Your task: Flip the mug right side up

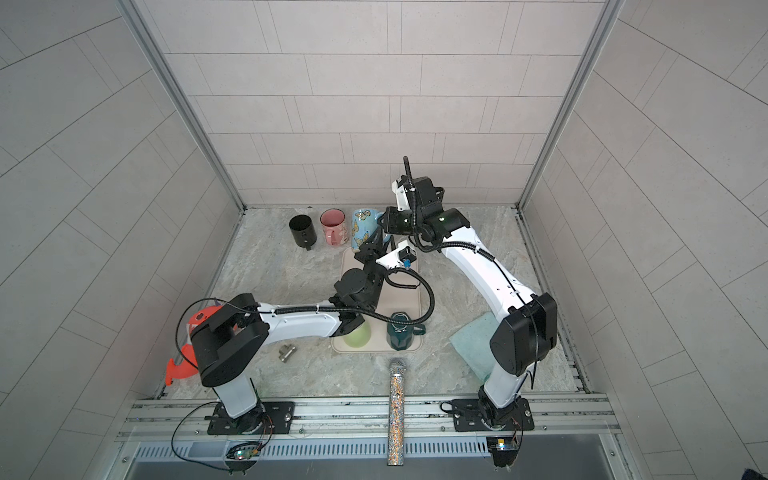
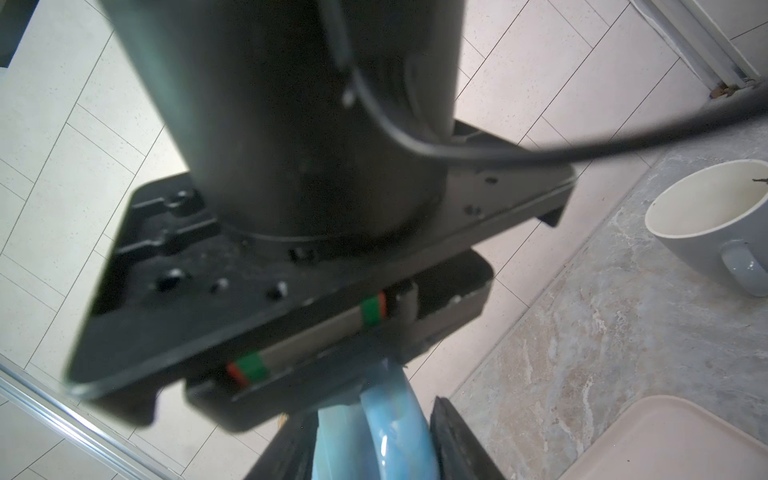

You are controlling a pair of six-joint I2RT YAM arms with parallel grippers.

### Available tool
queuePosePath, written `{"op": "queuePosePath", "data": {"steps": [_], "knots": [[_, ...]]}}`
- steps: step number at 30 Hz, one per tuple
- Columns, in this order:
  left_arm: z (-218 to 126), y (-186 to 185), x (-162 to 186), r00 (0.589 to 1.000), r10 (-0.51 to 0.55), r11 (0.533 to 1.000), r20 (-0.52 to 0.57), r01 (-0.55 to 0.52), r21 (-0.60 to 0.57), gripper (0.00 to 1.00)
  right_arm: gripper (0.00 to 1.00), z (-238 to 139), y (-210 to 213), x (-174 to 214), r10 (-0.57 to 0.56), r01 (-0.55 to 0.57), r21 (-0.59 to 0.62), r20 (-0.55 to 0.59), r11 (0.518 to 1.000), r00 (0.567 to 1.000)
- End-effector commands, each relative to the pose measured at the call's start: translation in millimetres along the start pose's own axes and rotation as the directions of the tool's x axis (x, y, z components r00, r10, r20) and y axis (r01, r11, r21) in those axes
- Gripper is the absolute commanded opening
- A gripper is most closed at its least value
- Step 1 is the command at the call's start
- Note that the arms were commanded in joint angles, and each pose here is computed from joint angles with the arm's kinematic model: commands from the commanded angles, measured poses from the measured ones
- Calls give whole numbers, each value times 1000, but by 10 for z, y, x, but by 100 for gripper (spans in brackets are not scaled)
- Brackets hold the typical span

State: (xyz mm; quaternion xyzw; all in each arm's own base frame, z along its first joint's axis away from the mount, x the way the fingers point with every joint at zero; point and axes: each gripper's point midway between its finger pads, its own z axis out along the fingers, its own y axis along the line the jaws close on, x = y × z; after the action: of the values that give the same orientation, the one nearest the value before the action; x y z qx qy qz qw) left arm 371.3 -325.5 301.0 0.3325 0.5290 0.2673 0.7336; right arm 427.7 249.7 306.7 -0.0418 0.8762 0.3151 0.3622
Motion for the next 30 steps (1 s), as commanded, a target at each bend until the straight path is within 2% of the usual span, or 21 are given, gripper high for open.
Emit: {"op": "queuePosePath", "data": {"steps": [1, 14, 17, 22, 30], "knots": [[-73, 894, 45, 984, -175, 958, -19, 166, -233, 48, 0, -18, -346, -241, 1, -8, 97, 71, 995, 997], [-135, 962, 217, 982, -178, 955, -66, 157, -254, 50, 0, 39, -483, -390, 13, -23, 104, 99, 994, 995], [-161, 1029, 246, 979, -188, 950, -75, 162, -268, 54, 0, 99, -527, -394, 14, -24, 110, 96, 994, 995], [-263, 1292, 333, 959, -275, 917, -74, 238, -321, 60, 0, 189, -568, -459, -1, -11, 105, 116, 994, 993], [-383, 1695, 528, 916, -392, 857, -88, 329, -396, 62, 0, 388, -590, -599, -29, 16, 81, 164, 997, 986]]}}
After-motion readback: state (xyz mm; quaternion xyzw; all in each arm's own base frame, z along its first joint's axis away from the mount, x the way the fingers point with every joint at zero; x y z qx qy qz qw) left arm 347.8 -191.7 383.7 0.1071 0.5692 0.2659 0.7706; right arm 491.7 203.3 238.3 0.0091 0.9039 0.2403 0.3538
